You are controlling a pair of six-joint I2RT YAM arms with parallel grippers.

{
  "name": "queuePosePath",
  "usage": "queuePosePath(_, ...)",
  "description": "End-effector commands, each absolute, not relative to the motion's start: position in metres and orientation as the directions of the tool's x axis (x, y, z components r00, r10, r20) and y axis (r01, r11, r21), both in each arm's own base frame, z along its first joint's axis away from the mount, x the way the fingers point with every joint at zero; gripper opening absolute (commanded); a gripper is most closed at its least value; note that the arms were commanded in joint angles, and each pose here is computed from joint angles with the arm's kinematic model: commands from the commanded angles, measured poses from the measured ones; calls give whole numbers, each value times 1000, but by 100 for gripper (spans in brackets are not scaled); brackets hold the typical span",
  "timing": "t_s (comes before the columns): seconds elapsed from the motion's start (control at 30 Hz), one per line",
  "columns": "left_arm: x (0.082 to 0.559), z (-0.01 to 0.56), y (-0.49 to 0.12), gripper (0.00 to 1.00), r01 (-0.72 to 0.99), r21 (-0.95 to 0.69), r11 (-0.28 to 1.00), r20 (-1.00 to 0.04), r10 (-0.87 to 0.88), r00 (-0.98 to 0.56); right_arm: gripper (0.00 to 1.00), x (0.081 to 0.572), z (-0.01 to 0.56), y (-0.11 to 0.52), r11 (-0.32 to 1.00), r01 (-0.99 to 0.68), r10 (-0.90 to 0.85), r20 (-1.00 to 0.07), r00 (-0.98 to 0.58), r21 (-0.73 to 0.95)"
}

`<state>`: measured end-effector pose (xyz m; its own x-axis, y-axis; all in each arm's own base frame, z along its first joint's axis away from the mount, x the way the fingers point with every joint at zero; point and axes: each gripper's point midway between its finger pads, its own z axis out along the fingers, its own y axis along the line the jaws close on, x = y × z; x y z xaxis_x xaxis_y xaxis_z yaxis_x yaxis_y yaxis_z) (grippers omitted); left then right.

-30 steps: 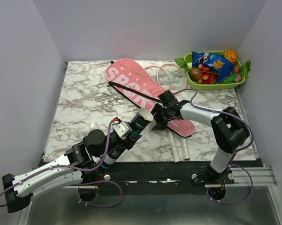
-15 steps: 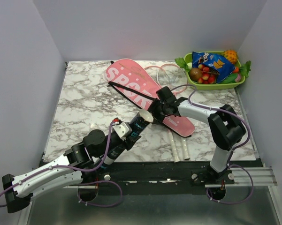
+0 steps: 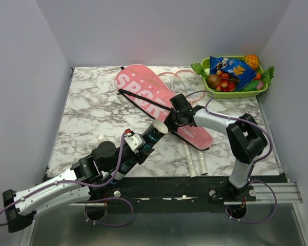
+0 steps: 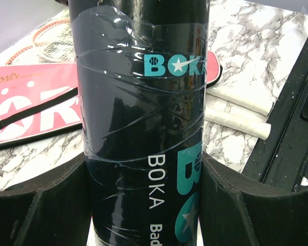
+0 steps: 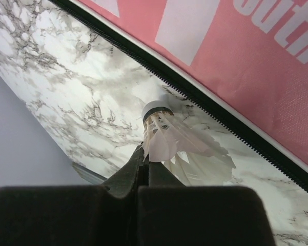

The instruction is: Pack up the badminton gear

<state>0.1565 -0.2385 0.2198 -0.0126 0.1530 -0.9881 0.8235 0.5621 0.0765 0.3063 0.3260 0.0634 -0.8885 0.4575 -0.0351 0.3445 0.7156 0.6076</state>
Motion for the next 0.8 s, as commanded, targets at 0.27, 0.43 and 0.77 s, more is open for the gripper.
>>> queuePosePath(0.27,159,203,-245,0,832,99,546,-973,228,-34,1,301,182,293,730,-22,293,-342,-893,683)
queuePosePath(0.43,163,201,-251,0,833,113,542,-974,228,-16,0,288,235,253,751,-175,219,-490,-844,637)
queuePosePath(0.77,160,184,-266,0,867,118,483,-957,288,-31,1,247,311,217,770,-443,-48,-651,-757,459)
